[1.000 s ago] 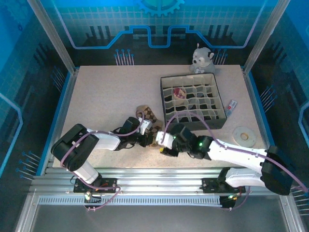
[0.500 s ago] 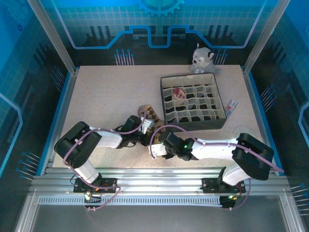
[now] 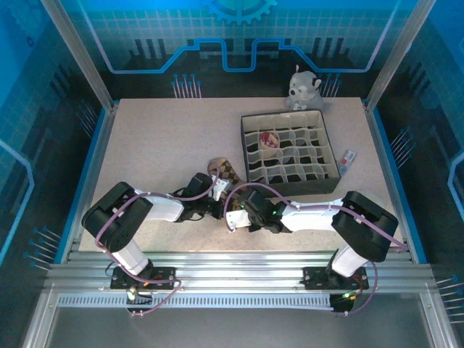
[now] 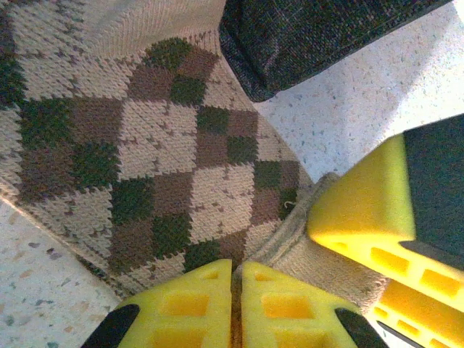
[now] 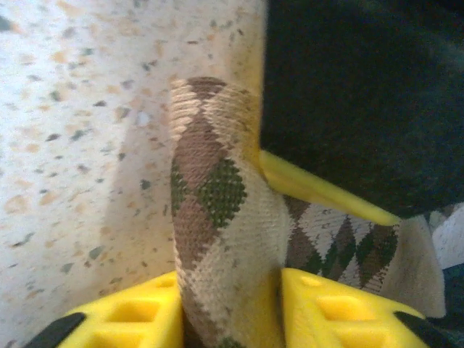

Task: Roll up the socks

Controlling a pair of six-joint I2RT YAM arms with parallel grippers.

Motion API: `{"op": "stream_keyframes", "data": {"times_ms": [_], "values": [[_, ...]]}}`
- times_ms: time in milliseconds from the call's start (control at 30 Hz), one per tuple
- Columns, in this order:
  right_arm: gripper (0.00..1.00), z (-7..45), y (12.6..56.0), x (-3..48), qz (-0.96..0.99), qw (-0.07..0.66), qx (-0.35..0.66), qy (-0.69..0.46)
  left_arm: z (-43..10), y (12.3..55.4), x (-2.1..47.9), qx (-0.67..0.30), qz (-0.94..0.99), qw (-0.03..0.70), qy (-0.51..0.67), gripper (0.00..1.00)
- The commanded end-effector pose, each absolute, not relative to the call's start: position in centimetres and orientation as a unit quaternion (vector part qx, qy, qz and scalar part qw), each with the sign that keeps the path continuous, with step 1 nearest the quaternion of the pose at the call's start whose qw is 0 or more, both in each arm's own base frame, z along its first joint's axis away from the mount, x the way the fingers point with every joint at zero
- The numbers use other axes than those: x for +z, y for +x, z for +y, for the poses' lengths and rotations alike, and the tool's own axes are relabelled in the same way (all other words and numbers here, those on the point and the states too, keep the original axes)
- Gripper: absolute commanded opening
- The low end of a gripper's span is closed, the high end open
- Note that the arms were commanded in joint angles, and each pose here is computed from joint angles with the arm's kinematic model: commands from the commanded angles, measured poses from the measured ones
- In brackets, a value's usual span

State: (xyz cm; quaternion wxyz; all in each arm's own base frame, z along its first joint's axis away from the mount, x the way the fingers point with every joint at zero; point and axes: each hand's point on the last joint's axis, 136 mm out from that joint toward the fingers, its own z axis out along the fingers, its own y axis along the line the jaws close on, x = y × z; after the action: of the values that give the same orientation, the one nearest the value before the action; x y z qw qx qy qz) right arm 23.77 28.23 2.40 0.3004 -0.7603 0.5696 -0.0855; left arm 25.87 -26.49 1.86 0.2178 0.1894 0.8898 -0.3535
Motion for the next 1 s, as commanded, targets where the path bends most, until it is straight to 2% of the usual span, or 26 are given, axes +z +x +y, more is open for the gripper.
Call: {"op": "stream_keyframes", "data": {"times_ms": [0,67,133,233,400,600,867,967], "values": [[0.16,28.8,24.1,2.7,0.567,0.292,-0.074,-0.767,-23.8,21.5,-2.4,-0.309,0.929,0.109,0.173,0.05],[0.05,28.9,23.6,3.1,0.583,0.278,-0.053,-0.762,-23.7,21.6,-2.0,-0.309,0.928,0.117,0.175,0.06],[0.00,28.9,22.7,3.7,0.611,0.249,-0.023,-0.751,-23.6,21.7,-1.4,-0.310,0.925,0.131,0.178,0.06],[0.00,29.0,20.9,4.3,0.639,0.200,0.026,-0.743,-23.4,22.1,-0.4,-0.317,0.914,0.176,0.180,0.10],[0.00,28.5,18.1,4.3,0.679,0.115,0.118,-0.715,-23.2,22.4,1.5,-0.330,0.891,0.242,0.196,0.27],[0.00,27.4,16.6,3.2,0.734,0.005,0.204,-0.648,-22.2,22.7,3.7,-0.314,0.870,0.313,0.217,0.36],[0.00,27.4,17.3,3.2,0.764,-0.030,0.274,-0.584,-22.5,20.2,9.8,-0.347,0.737,0.479,0.327,0.40],[0.00,27.4,17.8,3.6,0.769,-0.040,0.298,-0.564,-23.2,19.2,10.1,-0.349,0.722,0.476,0.361,0.42]]}}
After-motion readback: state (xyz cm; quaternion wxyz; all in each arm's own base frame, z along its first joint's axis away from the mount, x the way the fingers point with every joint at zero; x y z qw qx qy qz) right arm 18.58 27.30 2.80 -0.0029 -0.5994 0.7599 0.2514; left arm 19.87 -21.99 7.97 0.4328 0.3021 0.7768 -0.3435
